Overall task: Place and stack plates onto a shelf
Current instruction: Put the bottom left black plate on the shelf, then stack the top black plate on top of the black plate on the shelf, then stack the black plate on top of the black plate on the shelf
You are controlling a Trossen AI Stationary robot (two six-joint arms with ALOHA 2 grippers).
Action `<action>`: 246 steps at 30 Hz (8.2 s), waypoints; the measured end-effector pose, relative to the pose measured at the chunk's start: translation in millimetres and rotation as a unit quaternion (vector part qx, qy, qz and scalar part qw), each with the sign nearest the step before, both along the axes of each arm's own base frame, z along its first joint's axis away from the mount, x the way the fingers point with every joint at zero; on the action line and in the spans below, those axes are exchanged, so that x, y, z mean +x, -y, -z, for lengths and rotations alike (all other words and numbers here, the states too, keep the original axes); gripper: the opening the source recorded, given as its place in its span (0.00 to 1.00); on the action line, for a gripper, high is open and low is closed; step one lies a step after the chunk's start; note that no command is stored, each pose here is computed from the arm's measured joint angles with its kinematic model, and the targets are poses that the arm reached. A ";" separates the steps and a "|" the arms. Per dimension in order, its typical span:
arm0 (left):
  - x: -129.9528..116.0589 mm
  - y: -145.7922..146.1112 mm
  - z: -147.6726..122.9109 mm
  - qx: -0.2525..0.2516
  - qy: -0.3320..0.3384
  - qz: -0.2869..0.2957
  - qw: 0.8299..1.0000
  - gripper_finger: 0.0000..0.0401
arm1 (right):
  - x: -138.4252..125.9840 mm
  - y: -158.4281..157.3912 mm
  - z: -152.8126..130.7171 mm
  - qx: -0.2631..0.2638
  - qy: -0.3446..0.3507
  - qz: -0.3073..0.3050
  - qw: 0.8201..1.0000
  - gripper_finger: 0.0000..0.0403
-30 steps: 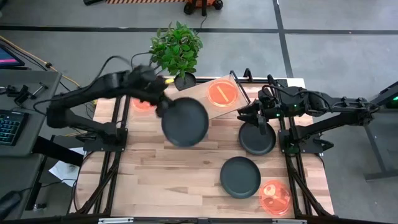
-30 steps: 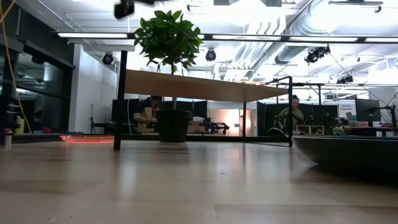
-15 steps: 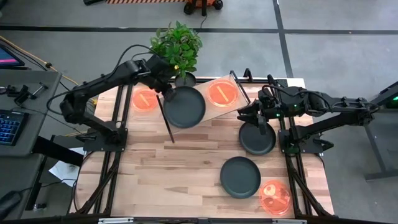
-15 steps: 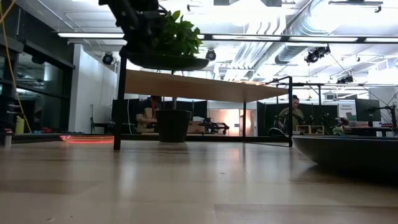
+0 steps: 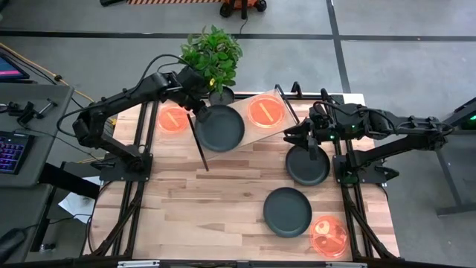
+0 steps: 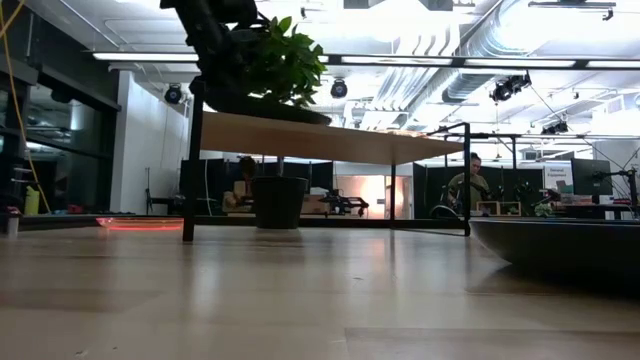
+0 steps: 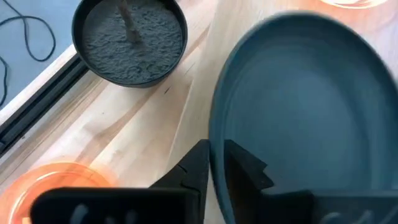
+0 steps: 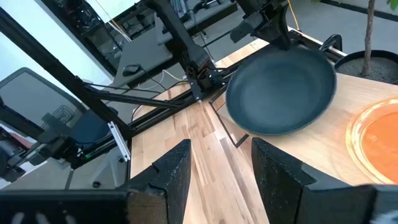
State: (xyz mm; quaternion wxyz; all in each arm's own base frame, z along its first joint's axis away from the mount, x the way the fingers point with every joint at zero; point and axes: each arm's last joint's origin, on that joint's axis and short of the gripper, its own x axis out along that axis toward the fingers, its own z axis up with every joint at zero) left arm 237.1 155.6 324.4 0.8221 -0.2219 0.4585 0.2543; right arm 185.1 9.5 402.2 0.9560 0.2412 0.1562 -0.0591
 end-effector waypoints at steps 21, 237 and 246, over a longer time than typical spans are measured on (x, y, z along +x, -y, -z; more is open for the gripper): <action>-41.3 33.7 -47.7 0.002 0.099 -0.013 0.995 0.27 | 1.1 -0.1 -2.4 0.004 0.013 0.001 1.000 0.37; -96.8 154.0 -57.0 0.117 0.673 0.107 0.722 0.20 | -8.9 -95.6 223.5 0.368 -0.275 -0.053 0.886 0.01; -96.7 154.0 -56.6 0.117 0.672 0.106 0.724 0.20 | 13.9 -60.2 152.0 0.383 -0.019 -0.031 0.923 0.00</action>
